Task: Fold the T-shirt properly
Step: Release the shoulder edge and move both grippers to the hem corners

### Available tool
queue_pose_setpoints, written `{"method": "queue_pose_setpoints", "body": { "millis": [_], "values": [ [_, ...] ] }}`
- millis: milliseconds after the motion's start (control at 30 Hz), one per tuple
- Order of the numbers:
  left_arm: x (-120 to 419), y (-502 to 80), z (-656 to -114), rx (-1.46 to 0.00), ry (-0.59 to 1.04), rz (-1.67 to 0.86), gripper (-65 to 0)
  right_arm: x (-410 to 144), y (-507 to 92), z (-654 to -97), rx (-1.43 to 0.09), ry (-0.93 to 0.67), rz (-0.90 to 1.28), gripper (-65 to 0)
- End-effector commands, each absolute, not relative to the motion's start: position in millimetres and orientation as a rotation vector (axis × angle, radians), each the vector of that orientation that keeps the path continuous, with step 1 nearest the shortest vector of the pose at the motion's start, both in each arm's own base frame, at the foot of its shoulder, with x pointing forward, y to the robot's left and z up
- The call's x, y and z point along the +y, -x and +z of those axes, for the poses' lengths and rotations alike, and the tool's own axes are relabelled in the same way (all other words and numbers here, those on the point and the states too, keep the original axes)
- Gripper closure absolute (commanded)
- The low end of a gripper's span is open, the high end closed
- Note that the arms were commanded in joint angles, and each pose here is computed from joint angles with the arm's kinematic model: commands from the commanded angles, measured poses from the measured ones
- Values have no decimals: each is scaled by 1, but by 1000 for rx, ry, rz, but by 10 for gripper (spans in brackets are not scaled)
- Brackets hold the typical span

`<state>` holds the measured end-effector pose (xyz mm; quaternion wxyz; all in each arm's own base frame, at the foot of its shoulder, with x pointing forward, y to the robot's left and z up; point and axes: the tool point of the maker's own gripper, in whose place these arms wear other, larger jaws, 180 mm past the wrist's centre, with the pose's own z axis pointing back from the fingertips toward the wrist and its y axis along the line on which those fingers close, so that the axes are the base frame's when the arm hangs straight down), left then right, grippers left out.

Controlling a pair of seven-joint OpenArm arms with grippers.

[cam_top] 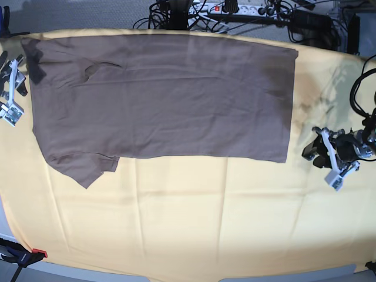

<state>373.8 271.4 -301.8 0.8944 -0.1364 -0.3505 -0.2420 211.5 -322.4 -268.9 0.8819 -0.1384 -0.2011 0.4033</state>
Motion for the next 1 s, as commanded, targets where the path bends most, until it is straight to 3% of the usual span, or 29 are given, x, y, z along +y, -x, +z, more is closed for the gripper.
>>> {"method": "queue_pose_setpoints", "body": {
  "millis": [0, 300, 733, 800, 900, 967],
  "values": [
    [281, -386, -281, -791, 324, -445, -278, -324, -219, -259, -446, 314, 850, -377],
    [249, -374, -335, -695, 649, -261, -278, -316, -224, -257, -495, 291, 854, -377],
    [186, -373, -352, -656, 790, -276, -277, -307, -228, -257, -554, 256, 851, -377],
    [186, -377, -348, -677, 791, -272, -226, -302, -228, -258, -579, 237, 840, -377],
    [189, -383, -343, -705, 780, -271, -38, -292, -229, -260, -642, 193, 812, -376],
    [191, -387, -339, -715, 769, -278, 0, -284, -228, -262, -684, 157, 783, -376]
  ]
}}
